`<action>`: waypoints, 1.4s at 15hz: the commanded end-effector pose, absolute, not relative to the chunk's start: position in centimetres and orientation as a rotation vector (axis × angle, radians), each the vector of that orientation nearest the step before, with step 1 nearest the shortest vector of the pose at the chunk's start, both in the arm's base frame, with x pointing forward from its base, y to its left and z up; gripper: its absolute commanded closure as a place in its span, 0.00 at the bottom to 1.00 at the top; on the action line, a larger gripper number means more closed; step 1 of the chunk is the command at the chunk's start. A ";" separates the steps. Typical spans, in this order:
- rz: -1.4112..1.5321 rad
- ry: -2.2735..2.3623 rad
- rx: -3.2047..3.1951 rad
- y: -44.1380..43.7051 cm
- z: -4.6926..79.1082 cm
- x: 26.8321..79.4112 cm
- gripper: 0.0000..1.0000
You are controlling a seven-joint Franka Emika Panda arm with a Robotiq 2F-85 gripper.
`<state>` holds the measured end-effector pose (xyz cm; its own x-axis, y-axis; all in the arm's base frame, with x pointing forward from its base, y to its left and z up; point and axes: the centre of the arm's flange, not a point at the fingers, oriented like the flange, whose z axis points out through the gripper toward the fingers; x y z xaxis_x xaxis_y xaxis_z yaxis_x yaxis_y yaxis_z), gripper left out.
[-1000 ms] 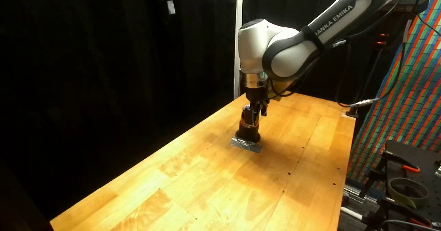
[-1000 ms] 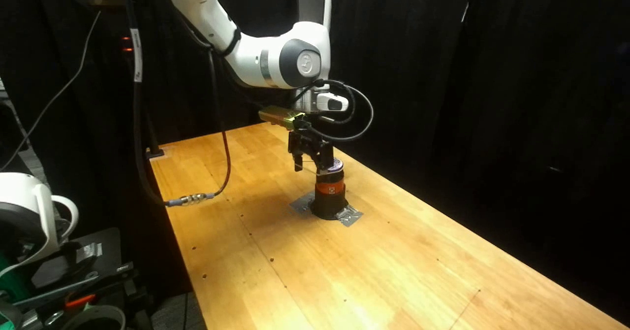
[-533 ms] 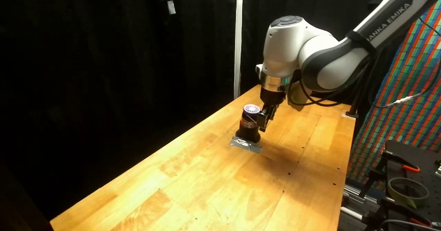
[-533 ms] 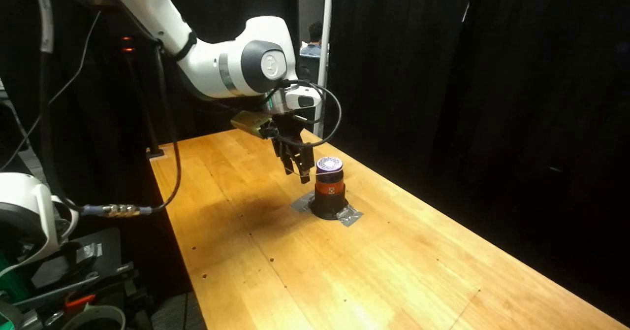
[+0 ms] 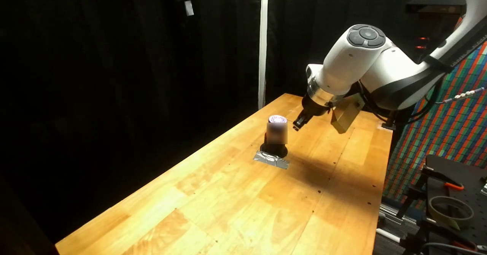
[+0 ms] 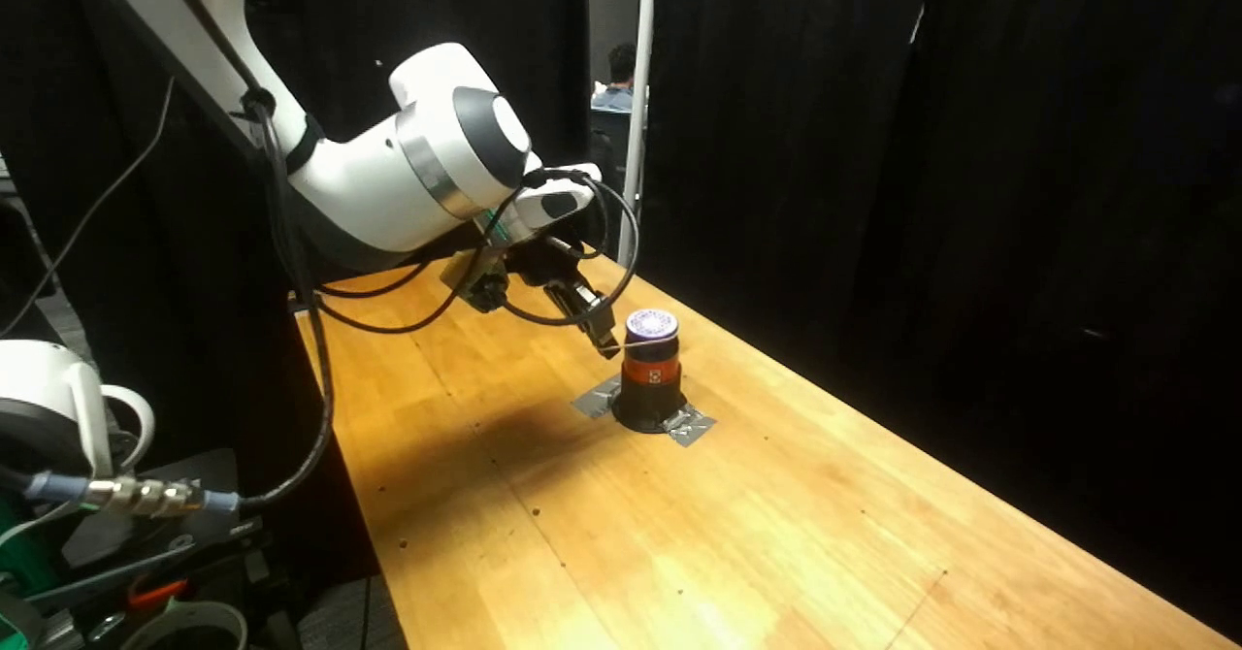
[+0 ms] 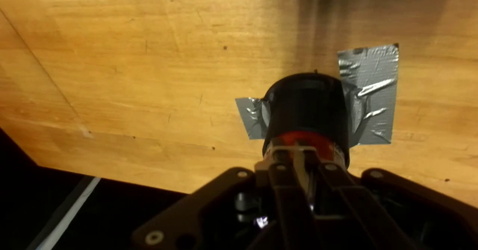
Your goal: Put the rubber band around the jar.
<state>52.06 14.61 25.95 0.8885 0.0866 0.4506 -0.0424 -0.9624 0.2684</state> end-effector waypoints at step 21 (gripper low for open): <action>1.562 -0.243 2.403 17.1 16.4 43.6 0.84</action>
